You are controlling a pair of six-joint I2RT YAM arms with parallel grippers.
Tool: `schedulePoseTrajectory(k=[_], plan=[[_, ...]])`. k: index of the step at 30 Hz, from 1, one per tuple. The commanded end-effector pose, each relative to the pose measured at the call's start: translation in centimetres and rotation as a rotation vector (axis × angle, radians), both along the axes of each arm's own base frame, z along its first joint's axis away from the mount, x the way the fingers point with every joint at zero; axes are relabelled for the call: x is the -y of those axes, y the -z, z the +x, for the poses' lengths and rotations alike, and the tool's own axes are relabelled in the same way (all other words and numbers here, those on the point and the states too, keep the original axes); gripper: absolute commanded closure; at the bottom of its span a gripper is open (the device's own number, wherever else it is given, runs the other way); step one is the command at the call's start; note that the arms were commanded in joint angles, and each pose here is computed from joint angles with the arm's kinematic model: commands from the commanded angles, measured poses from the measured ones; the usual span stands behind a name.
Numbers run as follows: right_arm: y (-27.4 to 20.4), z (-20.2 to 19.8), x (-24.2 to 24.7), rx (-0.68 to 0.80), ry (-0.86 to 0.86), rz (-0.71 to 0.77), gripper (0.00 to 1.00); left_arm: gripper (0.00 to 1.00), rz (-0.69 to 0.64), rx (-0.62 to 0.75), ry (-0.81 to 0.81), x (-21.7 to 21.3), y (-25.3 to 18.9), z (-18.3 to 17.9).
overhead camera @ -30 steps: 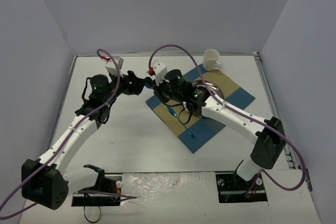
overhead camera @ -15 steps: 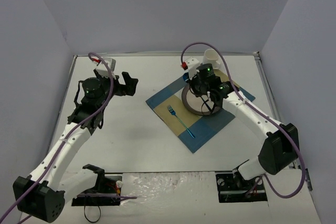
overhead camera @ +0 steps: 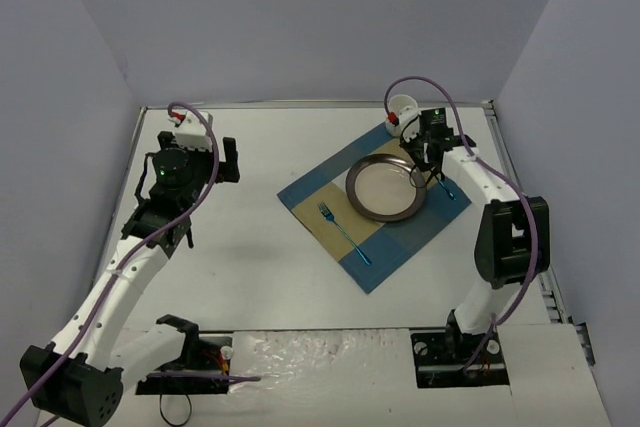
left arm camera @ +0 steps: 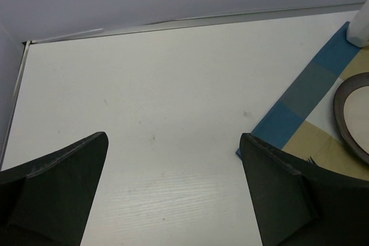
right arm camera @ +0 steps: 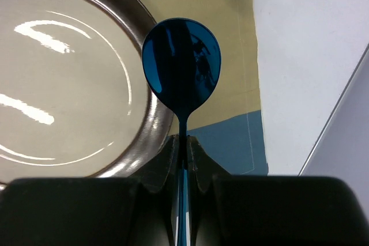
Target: Set the dinner table for one person
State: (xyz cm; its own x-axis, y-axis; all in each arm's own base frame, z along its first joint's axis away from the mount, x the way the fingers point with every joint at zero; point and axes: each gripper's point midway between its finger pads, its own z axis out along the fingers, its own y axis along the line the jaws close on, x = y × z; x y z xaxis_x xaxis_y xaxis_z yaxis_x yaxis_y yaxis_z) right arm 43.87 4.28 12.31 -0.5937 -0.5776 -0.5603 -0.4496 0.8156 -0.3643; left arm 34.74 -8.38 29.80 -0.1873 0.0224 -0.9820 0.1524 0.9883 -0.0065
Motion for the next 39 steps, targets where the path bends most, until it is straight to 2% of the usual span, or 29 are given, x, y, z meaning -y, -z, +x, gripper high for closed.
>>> schedulePoseTrajectory(k=[1, 8, 18, 39], plan=[[-1.3, 3.6, 2.3, 0.050, -0.045, -0.015, 1.00, 0.05, 0.029, 0.055, -0.049, -1.2, -2.7, 0.6], [3.5, 5.5, 5.9, -0.040, -0.036, -0.048, 1.00, 0.05, 0.053, 0.041, -0.077, -2.2, -2.4, 0.9], [6.6, 8.2, 5.5, -0.072, -0.075, -0.023, 1.00, 0.04, 0.034, 0.023, -0.113, -3.6, -2.0, 1.5], [7.5, 10.1, 6.9, -0.063, -0.056, 0.001, 0.98, 0.04, 0.024, -0.004, -0.093, -3.4, -1.1, 2.1]])
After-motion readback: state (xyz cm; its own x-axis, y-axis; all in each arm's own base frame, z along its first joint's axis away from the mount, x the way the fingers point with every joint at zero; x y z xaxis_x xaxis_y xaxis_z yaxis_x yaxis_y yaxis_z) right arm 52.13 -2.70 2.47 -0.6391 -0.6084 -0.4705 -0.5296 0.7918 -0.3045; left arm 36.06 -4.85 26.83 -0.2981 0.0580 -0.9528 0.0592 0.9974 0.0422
